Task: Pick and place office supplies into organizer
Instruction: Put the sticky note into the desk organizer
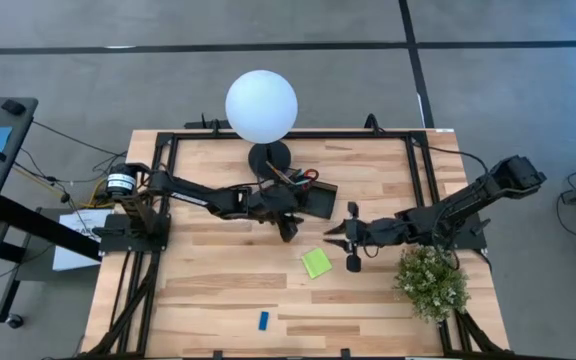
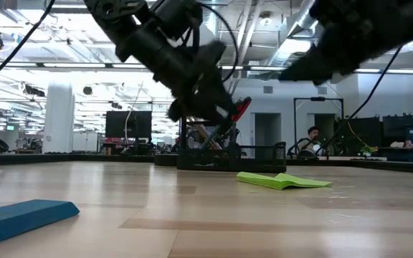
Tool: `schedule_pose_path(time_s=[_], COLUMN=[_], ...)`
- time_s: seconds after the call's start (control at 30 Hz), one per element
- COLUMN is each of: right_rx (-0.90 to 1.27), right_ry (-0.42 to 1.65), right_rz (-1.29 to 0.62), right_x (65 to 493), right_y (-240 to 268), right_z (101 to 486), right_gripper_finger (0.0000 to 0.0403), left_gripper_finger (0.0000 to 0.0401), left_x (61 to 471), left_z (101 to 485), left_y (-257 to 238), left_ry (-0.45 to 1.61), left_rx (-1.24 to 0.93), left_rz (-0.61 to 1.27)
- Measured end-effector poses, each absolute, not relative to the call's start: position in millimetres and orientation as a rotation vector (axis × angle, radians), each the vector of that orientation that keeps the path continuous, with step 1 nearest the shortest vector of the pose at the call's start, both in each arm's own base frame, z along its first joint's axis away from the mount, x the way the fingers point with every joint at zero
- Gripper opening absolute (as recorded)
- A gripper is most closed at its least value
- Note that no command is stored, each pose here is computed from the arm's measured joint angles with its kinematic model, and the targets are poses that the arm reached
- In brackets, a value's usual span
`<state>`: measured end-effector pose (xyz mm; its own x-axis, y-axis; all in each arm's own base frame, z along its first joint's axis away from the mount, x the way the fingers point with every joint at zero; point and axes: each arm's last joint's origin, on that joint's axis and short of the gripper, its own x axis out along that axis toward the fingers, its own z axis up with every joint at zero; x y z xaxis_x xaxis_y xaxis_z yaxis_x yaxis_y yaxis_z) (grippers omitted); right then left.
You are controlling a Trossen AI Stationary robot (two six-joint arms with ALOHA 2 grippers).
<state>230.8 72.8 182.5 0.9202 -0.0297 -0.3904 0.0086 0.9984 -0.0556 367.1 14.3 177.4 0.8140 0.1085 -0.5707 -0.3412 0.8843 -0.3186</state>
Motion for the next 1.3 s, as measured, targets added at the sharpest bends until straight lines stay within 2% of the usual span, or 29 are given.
schedule_pose_path(time_s=[0.17, 0.43, 0.8, 1.3], right_rx=[0.033, 0.056, 0.172, 0.285], right_ry=[0.528, 0.683, 0.791, 0.821], right_rz=[0.075, -0.063, -0.144, -0.178], right_x=[236.9, 249.8, 274.4, 270.3], right_y=[81.7, 75.6, 63.8, 67.6], right_z=[155.6, 110.0, 94.6, 105.9], right_gripper_finger=[0.0072, 0.0072, 0.0072, 0.0072], left_gripper_finger=[0.0171, 0.017, 0.017, 0.017], left_x=[373.1, 368.9, 367.8, 365.5], left_z=[187.0, 181.0, 179.6, 176.8], left_y=[6.4, -2.6, -5.8, -5.2], left_ry=[0.567, 0.64, 0.652, 0.686], left_rx=[-0.452, -0.434, -0.428, -0.413], left_rz=[0.123, 0.149, 0.175, 0.196])
